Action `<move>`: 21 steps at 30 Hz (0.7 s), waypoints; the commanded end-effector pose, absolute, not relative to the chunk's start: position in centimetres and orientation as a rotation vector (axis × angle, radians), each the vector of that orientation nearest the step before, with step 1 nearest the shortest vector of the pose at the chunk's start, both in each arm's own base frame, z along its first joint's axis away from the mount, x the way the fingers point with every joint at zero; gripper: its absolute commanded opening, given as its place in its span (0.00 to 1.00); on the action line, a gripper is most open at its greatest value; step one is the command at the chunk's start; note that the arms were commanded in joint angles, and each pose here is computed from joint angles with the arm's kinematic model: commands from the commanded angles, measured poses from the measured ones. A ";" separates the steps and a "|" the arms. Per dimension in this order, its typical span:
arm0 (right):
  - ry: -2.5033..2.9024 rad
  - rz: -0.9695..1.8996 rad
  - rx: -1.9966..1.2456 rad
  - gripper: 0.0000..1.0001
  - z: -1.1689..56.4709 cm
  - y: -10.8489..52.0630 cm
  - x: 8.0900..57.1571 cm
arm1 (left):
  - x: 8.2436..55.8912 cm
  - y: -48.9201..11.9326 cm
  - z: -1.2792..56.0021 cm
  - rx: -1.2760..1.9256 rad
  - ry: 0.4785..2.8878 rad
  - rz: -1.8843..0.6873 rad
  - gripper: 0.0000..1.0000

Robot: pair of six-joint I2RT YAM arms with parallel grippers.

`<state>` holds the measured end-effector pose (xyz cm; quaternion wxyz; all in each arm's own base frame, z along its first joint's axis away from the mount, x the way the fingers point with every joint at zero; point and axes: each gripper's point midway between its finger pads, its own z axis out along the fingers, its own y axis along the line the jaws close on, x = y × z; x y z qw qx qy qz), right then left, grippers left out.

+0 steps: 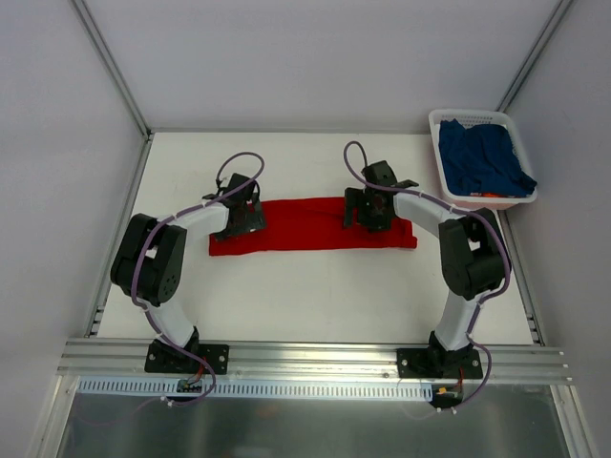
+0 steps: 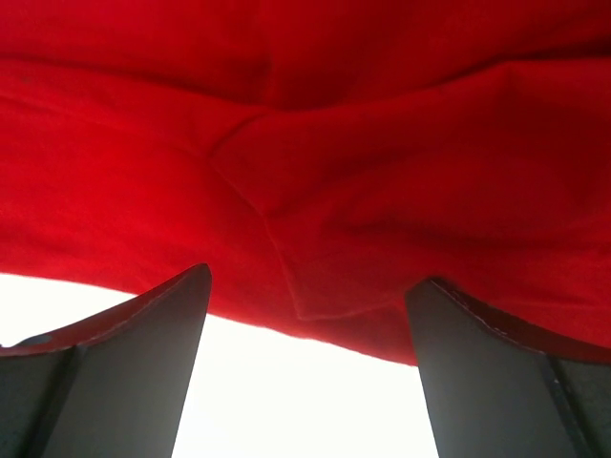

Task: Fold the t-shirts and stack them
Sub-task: Rotate the tshirt 90 degrees

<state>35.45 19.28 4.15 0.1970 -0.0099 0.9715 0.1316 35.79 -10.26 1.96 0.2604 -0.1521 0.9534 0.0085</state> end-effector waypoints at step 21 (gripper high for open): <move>2.775 0.439 -0.076 0.86 3.3 20.6 39.9 | 27.4 -15.1 -1.4 -0.358 2.709 -0.066 0.99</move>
